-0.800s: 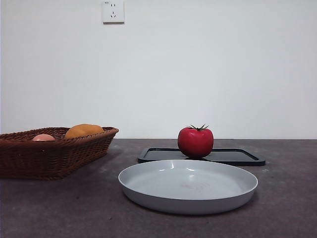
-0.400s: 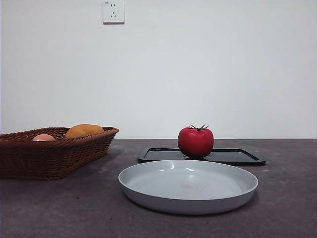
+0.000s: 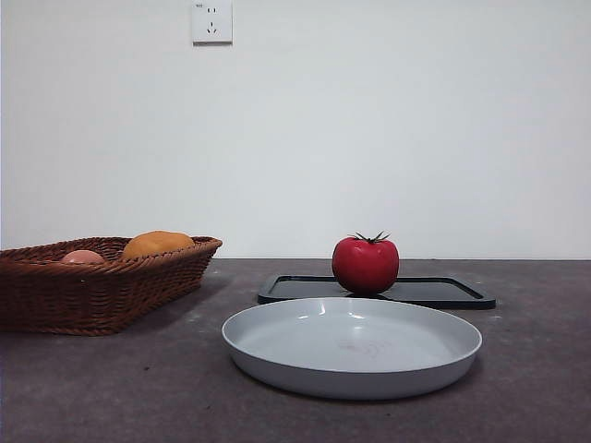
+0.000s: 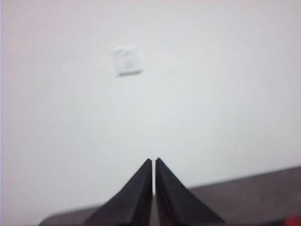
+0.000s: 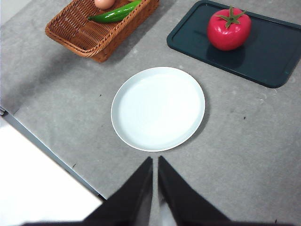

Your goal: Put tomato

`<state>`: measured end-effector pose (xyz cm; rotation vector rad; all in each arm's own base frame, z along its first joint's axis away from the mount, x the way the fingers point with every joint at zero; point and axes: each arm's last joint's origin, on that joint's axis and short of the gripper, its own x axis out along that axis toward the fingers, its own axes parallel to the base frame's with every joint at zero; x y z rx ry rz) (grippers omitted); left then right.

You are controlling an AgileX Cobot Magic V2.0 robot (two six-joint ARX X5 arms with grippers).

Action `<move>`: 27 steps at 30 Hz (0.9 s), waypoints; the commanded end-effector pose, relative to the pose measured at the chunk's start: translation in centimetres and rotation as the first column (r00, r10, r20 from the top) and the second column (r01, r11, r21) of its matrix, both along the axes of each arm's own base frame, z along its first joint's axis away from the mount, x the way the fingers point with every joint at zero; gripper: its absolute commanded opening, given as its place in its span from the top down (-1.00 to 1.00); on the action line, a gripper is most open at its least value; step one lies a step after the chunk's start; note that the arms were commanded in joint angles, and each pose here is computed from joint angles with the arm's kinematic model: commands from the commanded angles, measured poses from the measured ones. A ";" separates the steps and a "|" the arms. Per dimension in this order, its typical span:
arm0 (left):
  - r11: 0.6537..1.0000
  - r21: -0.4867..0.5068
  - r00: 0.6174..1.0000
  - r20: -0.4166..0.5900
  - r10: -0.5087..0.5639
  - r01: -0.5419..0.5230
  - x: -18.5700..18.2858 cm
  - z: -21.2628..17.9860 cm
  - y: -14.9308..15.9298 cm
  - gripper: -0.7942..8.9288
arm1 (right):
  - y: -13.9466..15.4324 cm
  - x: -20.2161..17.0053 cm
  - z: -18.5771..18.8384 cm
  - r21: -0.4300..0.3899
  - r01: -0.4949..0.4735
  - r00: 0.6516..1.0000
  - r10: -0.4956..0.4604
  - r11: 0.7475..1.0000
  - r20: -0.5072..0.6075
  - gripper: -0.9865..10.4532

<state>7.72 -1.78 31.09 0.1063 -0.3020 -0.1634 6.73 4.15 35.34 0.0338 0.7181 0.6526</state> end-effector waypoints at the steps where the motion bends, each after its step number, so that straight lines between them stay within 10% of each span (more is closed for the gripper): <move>1: 0.999 0.030 0.998 -0.041 0.042 -0.041 0.3 -2.5 0.2 0.82 | 0.1 0.0 0.3 0.010 -0.002 1.000 0.002 1.000 0.008 0.82; 27: 0.982 0.112 0.895 -0.407 0.184 -0.151 1.8 -15.6 1.2 0.82 | 0.1 0.1 0.3 0.010 -0.002 1.000 0.002 1.000 0.008 0.82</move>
